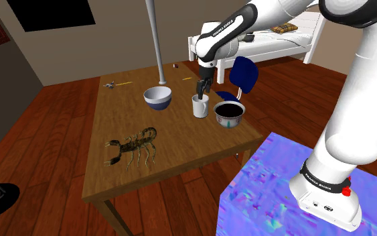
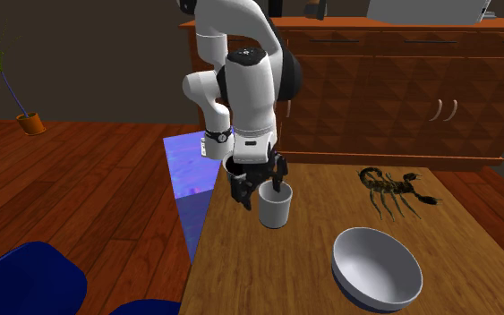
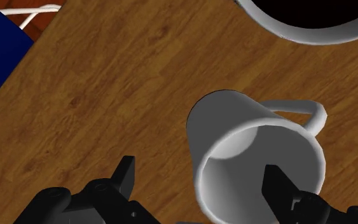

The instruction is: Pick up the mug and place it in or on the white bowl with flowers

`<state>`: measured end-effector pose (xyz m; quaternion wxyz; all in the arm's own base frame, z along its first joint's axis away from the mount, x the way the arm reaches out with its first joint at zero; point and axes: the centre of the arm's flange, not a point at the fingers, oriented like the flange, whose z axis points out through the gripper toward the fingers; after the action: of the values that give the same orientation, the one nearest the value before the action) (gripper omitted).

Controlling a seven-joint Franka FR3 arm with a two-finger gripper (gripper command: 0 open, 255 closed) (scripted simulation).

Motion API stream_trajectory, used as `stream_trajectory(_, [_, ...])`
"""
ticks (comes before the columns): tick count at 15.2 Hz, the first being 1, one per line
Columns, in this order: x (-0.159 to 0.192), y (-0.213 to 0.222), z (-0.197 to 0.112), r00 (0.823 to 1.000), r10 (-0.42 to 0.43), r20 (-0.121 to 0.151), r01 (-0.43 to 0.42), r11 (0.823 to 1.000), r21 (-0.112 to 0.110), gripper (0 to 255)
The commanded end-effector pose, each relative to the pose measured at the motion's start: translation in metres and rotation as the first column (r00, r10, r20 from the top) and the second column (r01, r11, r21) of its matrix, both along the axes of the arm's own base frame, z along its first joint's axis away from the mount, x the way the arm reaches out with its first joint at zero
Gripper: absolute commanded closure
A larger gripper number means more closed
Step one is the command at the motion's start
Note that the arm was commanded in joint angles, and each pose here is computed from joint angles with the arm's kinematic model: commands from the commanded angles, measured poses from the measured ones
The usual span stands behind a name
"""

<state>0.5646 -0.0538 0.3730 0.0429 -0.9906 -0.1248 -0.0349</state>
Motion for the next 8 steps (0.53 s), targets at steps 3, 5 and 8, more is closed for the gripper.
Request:
stream_trajectory(3, [0.002,0.002,-0.024,1.000,0.000,0.000,0.000,1.000,0.000,0])
stream_trajectory(5, [0.002,0.002,-0.024,1.000,0.000,0.000,0.000,1.000,0.000,0])
stream_trajectory(8, [0.002,0.002,-0.024,1.000,0.000,0.000,0.000,1.000,0.000,0])
